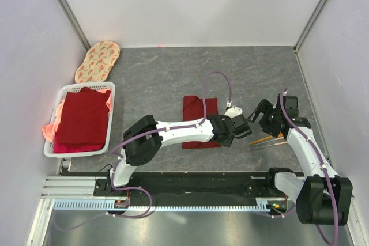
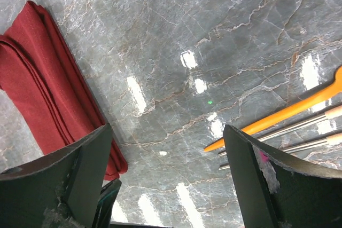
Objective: Fold the napkin into a case and place the utensils inside
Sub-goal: Stuff the top corner of the smaller-rectangle-folded napkin into the folded napkin.
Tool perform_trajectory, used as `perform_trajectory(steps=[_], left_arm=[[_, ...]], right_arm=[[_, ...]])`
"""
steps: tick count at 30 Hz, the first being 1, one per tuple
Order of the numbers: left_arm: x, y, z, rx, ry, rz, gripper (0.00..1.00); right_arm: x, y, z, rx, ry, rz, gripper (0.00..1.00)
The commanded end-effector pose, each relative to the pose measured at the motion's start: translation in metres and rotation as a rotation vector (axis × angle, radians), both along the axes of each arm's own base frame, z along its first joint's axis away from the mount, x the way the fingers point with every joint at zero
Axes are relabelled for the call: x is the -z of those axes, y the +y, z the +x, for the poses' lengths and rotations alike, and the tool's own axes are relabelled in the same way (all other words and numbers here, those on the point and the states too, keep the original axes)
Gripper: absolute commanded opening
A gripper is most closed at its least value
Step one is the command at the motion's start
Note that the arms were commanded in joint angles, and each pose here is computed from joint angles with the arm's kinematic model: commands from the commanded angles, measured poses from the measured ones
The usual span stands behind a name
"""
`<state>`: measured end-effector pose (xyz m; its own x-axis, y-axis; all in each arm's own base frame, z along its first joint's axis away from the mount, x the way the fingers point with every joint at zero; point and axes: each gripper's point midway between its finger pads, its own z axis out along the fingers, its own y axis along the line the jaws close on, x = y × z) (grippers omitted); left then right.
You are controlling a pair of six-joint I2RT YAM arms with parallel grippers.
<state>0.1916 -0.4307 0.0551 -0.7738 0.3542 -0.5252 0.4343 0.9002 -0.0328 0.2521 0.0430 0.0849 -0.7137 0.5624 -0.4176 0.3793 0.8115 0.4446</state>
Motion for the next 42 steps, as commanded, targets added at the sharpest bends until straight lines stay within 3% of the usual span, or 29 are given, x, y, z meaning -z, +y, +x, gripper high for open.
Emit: perform_trajectory(steps=[1, 16, 17, 18, 21, 22, 31, 35, 42], left_arm=[[0.005, 0.014, 0.000, -0.013, -0.020, 0.086, 0.47], [0.035, 0.009, -0.002, 0.035, -0.009, 0.161, 0.42], [0.036, 0.010, -0.002, 0.035, -0.005, 0.163, 0.39], [0.036, 0.009, -0.002, 0.035, -0.006, 0.162, 0.28], [0.034, 0.012, -0.001, 0.029, -0.005, 0.165, 0.08], [0.028, 0.014, 0.000, 0.022, -0.010, 0.154, 0.07], [-0.018, 0.024, -0.016, 0.024, 0.029, 0.023, 0.02], [-0.026, 0.030, -0.024, 0.020, 0.049, -0.020, 0.02], [-0.038, 0.038, -0.029, 0.012, 0.049, -0.079, 0.02]], right_arm=[[-0.002, 0.004, 0.000, -0.042, -0.005, 0.030, 0.93], [0.002, 0.014, -0.004, -0.092, -0.010, 0.072, 0.93], [0.001, 0.014, -0.003, -0.095, -0.014, 0.073, 0.93], [0.002, 0.015, -0.004, -0.096, -0.012, 0.076, 0.93], [0.002, 0.020, -0.004, -0.124, -0.016, 0.097, 0.93], [0.002, 0.023, -0.004, -0.146, -0.017, 0.113, 0.93], [0.003, 0.073, 0.000, -0.337, -0.061, 0.223, 0.98], [0.002, 0.086, 0.008, -0.334, -0.094, 0.277, 0.98], [0.017, 0.118, 0.016, -0.362, -0.063, 0.349, 0.90]])
